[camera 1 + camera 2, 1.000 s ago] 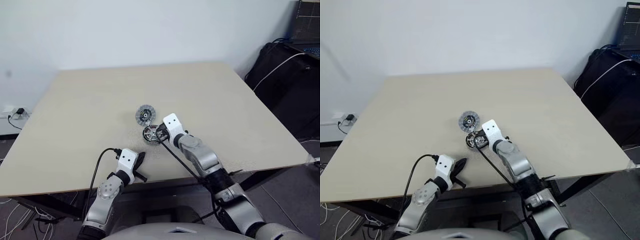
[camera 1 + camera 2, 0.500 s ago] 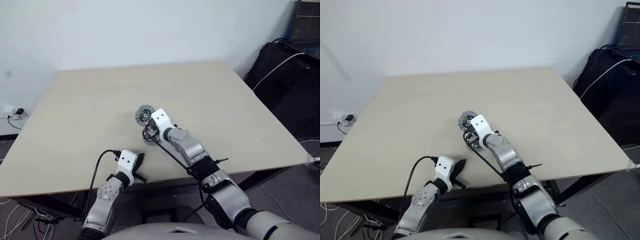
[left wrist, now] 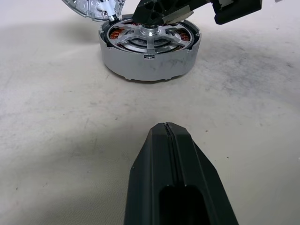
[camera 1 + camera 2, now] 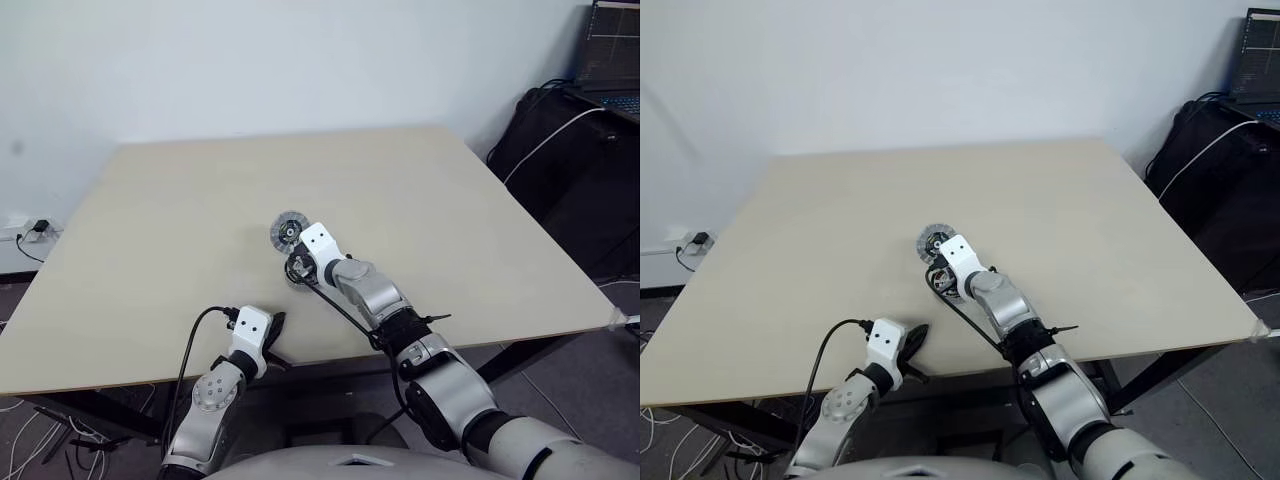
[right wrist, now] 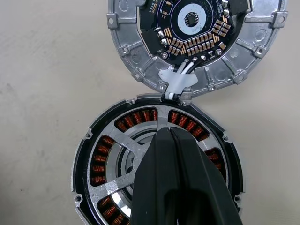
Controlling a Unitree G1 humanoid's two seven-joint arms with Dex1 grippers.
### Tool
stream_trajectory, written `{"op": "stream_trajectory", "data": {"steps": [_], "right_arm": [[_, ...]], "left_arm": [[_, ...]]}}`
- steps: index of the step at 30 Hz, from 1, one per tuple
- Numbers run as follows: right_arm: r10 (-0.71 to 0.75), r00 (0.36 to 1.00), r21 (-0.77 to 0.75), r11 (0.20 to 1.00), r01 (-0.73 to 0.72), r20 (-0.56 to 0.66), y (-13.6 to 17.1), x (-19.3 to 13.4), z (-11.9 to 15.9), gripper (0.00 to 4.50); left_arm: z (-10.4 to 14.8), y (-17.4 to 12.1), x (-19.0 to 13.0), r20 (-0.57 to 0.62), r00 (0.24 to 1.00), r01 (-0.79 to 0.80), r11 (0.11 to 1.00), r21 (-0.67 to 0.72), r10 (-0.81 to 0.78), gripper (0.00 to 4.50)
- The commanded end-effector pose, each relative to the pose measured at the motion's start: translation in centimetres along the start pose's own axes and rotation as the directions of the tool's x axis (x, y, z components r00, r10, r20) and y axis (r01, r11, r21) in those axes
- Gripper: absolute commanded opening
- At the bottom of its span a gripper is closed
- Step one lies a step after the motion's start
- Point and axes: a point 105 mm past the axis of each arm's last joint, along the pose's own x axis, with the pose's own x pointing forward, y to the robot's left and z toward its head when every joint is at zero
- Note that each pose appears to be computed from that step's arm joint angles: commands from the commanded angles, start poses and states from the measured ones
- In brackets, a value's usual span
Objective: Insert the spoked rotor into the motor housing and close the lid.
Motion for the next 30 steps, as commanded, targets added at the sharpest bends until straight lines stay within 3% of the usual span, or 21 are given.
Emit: {"op": "stream_trajectory", "data": {"steps": [1, 6, 13, 20, 23, 29, 30], "right_arm": [[0.005, 0.996, -0.023, 1.000, -0.003, 0.084, -0.4, -0.9, 2.5, 0.03], [0.015, 0.992, -0.068, 0.998, -0.006, 0.126, -1.5, -2.5, 3.5, 0.03], [0.057, 0.994, -0.206, 0.978, -0.037, 0.091, -2.5, -4.4, 3.0, 0.03], [0.215, 0.976, -0.391, 0.898, -0.202, -0.010, -1.0, -5.7, 2.2, 0.03], [0.275, 0.959, -0.446, 0.851, -0.276, -0.069, -0.2, -6.1, 1.7, 0.55], [0.331, 0.928, -0.544, 0.754, -0.368, -0.169, 0.6, -6.7, 1.2, 2.48], [0.337, 0.924, -0.552, 0.744, -0.378, -0.179, 0.6, -6.8, 1.2, 2.48]], "left_arm": [[2.2, 0.0, 0.2, 0.083, 0.997, 0.004, 1.000, 0.022, -0.006, 0.00], [2.3, -0.2, 0.2, 0.086, 0.996, 0.003, 1.000, 0.028, -0.006, 0.00], [2.4, -0.4, 0.2, 0.094, 0.995, -0.010, 1.000, 0.019, 0.008, 0.00], [2.4, -0.4, 0.3, 0.098, 0.995, -0.011, 1.000, 0.015, 0.010, 0.00], [2.4, -0.5, 0.4, 0.098, 0.995, -0.004, 1.000, 0.016, 0.003, 0.00], [2.5, -0.5, 0.5, 0.100, 0.995, 0.000, 1.000, 0.018, -0.001, 0.00], [2.6, -0.5, 0.5, 0.102, 0.995, -0.001, 1.000, 0.017, -0.001, 0.00]]}}
